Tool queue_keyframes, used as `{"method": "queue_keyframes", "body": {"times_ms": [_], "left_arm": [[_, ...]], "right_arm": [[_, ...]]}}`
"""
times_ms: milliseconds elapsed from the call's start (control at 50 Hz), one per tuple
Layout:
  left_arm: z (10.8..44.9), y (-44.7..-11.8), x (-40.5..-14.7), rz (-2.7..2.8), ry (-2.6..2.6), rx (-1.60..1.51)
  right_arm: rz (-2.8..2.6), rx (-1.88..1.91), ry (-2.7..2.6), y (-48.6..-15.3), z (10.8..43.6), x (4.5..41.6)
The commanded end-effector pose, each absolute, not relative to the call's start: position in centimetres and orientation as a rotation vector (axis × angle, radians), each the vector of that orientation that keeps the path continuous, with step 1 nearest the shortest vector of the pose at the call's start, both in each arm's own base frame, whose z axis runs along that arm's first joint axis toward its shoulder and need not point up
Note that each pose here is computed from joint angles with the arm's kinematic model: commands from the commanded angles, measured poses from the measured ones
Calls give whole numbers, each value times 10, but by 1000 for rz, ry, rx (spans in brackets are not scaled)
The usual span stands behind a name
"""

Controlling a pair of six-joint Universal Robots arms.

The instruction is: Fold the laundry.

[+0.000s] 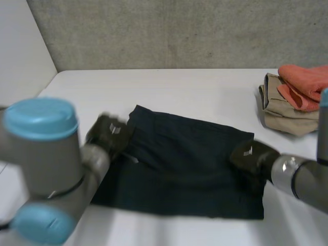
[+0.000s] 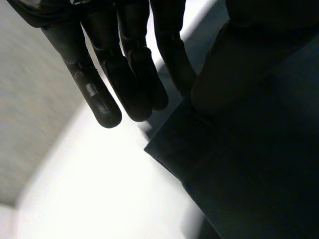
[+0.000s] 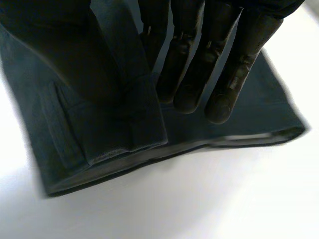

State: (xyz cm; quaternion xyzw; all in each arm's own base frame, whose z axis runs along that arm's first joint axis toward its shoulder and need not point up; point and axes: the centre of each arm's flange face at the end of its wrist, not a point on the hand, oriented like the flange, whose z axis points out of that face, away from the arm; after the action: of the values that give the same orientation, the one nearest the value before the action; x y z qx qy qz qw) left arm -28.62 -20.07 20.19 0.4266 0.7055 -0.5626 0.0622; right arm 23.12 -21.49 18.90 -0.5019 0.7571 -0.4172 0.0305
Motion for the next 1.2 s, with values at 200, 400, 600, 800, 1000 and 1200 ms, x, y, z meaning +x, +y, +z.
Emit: {"method": "queue_keyframes", "body": {"times_ms": [200,400,600,800,1000,1200], "left_arm": [[173,-353,-392,-2185,1465,1229],[133,-377,-403,-2263,1384,1196],[190,-340,-381,-2368,1420,1072],[213,-269,-332,-2421,1808,1008],[203,-231,-298,-2355,2088,935],[195,-230,-293,-2308,2130,935]], "right_arm": [[-2017,-1406,2328,-331,175,261],[-2297,-1371,2239,-370,151,284],[-2279,-1158,2238,-330,209,269],[-1602,-881,2478,-249,194,242],[-1542,-854,2434,-235,156,232],[-1634,-903,2465,-255,125,233]]}}
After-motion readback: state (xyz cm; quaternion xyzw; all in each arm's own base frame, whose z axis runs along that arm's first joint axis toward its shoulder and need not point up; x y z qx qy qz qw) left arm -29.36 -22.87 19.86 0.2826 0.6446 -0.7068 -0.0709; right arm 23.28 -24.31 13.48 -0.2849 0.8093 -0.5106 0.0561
